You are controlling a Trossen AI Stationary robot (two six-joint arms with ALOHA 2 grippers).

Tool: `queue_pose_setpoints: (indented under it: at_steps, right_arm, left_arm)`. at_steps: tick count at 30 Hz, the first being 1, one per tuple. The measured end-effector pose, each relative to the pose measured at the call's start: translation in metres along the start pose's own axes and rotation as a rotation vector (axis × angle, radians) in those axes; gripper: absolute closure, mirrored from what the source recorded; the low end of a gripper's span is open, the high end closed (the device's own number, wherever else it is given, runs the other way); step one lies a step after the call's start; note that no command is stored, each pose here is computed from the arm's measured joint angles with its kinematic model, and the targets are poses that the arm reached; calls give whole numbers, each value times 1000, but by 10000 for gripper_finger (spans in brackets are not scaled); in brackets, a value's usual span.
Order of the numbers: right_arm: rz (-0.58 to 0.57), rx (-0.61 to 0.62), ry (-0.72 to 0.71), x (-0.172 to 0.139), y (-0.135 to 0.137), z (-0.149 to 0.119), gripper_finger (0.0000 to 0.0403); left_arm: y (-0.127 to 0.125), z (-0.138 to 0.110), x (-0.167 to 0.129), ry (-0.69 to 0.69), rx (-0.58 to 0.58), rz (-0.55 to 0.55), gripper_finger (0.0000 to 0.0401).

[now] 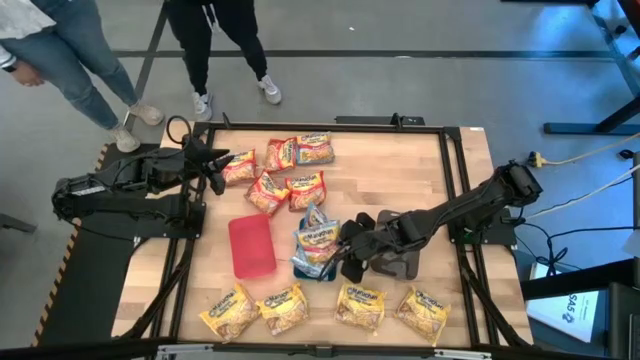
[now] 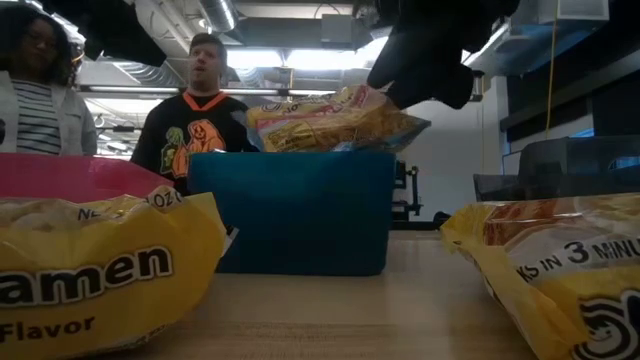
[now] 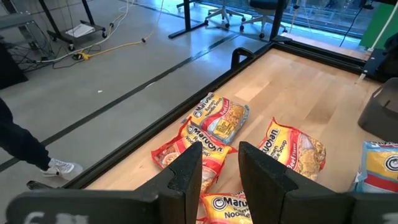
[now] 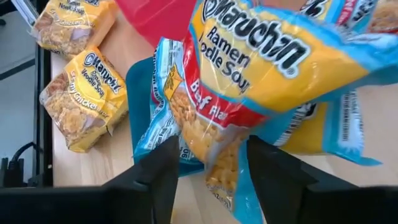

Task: Sort Maruchan noodles
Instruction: Put the blue noodle pack into the blue bin

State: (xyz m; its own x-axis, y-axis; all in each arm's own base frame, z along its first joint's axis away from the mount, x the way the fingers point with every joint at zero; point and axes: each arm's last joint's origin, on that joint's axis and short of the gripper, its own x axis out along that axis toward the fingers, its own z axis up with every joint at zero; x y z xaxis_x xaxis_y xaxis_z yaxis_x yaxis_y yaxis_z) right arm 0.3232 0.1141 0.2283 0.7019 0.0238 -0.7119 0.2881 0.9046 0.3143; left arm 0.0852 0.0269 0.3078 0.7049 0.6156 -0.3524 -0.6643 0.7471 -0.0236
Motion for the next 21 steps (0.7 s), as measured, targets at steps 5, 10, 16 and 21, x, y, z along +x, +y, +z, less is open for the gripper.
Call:
queue_pose_setpoints:
  at_steps: [5,10,16,21]
  right_arm:
    - [23,24,18,-5,-1,2,204]
    - [91,49,30,-12,-4,10,203]
    - [135,21,-94,-22,-14,33,204]
    - [34,18,-150,-20,-37,49,205]
  left_arm:
    - [0,0,0,0,0,1,302]
    - [0,0,0,1,0,0,302]
    - [0,0,0,0,0,-2,302]
    - [0,0,0,4,2,-3,302]
